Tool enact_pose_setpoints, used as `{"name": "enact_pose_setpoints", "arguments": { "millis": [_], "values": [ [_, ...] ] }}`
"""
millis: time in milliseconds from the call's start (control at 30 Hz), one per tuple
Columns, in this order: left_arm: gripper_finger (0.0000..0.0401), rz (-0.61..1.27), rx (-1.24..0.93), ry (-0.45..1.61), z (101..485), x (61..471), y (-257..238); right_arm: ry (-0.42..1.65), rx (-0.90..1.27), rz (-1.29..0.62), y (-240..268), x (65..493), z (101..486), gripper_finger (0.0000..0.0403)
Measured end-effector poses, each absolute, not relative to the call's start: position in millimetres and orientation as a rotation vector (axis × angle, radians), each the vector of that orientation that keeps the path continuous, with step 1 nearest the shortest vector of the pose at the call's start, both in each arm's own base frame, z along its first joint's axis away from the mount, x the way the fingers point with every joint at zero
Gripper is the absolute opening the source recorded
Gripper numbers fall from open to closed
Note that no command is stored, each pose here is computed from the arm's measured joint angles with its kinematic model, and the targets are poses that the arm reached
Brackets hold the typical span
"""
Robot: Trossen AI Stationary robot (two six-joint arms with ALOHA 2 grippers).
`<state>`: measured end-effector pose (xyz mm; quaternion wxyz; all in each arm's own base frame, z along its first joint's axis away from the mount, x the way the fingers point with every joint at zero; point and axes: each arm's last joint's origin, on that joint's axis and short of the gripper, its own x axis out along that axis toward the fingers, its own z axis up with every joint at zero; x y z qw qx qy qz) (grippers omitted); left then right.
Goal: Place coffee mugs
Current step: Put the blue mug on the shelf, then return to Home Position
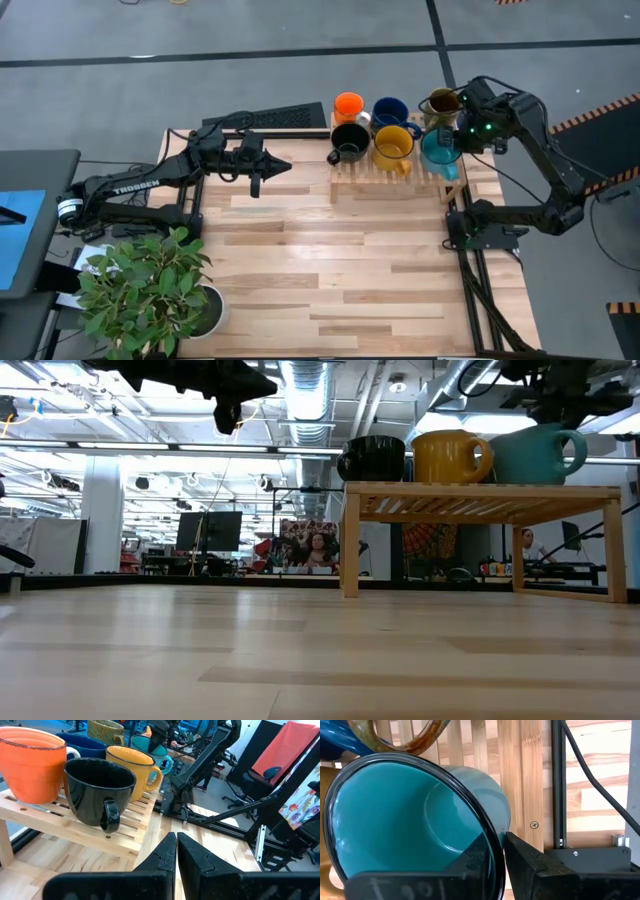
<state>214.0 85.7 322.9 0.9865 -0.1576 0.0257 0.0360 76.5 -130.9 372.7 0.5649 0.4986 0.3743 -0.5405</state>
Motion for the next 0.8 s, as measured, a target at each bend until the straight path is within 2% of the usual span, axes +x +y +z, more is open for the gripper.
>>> {"name": "enact_pose_setpoints", "arguments": {
  "millis": [467,600,800],
  "values": [
    [0.0000,0.073,-0.318,0.052,322.8,214.0,85.7,0.866,1.160,-1.260,-125.8,73.7,375.5,0.0095],
    [0.0000,0.073,-0.318,0.052,322.8,214.0,85.7,0.874,1.141,-1.256,-126.1,73.7,375.6,0.0131],
    [0.0000,0.074,-0.327,0.053,322.7,214.0,85.7,0.875,1.136,-1.256,-126.2,73.7,375.7,0.0211]
  ]
}}
